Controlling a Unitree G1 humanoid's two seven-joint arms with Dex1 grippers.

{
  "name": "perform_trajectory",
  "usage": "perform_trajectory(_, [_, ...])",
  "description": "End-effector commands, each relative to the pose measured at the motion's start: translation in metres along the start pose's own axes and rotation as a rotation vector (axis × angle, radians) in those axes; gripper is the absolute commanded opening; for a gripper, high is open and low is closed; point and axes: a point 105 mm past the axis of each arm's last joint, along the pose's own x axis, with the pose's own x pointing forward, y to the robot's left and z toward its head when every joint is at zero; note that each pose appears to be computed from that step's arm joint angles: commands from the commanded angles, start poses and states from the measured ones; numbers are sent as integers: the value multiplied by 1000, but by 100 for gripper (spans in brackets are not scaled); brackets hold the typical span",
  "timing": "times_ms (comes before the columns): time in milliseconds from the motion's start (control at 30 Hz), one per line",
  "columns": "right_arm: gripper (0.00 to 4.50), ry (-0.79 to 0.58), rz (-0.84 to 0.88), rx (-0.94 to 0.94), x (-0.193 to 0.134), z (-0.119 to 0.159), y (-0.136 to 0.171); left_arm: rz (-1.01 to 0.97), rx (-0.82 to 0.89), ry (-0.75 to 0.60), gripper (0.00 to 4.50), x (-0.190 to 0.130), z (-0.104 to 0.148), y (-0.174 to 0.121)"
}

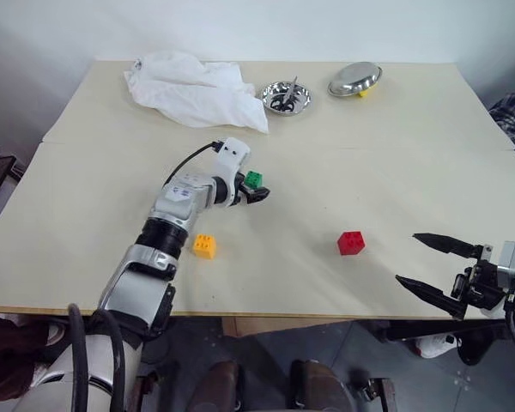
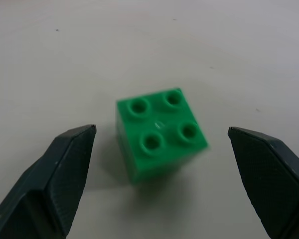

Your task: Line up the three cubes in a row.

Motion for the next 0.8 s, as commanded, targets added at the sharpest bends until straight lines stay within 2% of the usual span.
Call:
perform_trajectory(33, [448, -28, -13, -33, -1, 11, 3, 41, 15, -53, 450, 5, 15, 4])
perform_trajectory(67, [448, -27, -15, -32, -1, 11, 4, 47, 16, -55, 450, 6, 15, 5])
perform_trajectory(167, [450, -20, -23, -25, -4, 9, 7, 69, 15, -70, 395, 7, 17, 9])
perform_trajectory(433, [450, -5, -29, -21, -9, 5, 8, 0, 68, -69, 151, 2, 15, 8])
perform_trajectory(500, [450, 7, -32, -28, -12, 6, 5, -206, 200, -173, 152, -9, 31, -14])
perform_trajectory(567, [450, 20, -34, -33, -17, 6, 2, -426, 359, -221, 152, -25, 35, -40])
perform_trajectory(667, [450, 41, -33, -37, -24, 7, -1, -712, 555, -160, 152, -46, 13, -73])
perform_trajectory(800, [450, 52, -31, -38, -27, 8, -2, -850, 626, -68, 152, -53, -7, -102])
